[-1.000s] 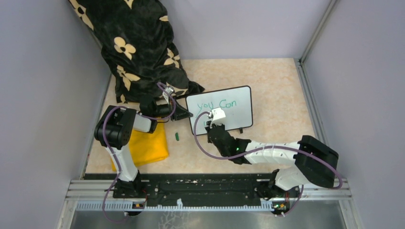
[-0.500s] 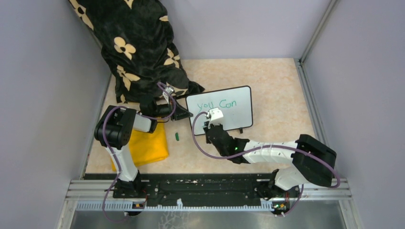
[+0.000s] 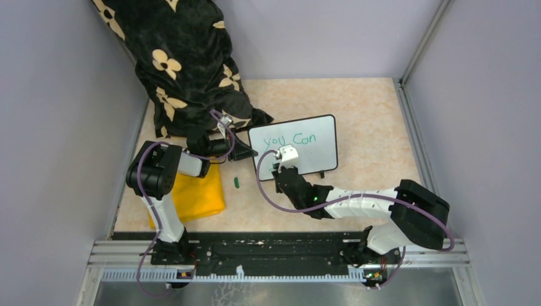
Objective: Write a sentence on the whiteboard
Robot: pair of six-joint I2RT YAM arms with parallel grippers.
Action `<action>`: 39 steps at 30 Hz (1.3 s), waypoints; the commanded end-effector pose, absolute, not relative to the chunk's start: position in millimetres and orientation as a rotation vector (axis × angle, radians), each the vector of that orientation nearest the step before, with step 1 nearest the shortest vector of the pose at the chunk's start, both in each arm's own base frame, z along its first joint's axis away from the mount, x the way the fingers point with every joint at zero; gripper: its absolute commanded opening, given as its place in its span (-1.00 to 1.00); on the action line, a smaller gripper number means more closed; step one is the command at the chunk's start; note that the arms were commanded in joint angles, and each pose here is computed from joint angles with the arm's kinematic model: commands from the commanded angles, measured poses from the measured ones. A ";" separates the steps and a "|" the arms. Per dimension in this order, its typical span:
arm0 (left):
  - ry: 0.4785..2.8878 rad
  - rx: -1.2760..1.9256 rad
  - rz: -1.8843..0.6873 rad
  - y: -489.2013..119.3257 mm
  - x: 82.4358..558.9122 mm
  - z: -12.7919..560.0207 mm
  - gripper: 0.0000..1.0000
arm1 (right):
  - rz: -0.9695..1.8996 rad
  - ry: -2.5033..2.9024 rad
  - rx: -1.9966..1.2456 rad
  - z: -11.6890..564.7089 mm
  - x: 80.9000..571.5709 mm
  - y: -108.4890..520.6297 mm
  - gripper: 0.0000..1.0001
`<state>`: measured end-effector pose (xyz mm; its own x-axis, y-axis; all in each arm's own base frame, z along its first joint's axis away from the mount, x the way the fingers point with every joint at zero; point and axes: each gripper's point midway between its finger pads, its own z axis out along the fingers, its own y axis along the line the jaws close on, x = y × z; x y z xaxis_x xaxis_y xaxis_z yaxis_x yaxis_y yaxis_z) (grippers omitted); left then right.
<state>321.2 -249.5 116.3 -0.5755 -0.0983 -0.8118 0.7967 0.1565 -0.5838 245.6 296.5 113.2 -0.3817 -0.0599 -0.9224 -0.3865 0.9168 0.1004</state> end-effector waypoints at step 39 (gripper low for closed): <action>1.784 0.642 -1.547 -253.2 314.4 95.1 -1.00 | 0.395 1.859 -0.210 151.8 256.5 269.9 -1.00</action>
<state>320.5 -249.7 116.1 -0.5748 -0.0950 -0.8128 0.7983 0.1533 -0.5824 251.5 264.1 130.6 -0.3601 -0.0092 -0.9329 -0.3296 0.9367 0.1180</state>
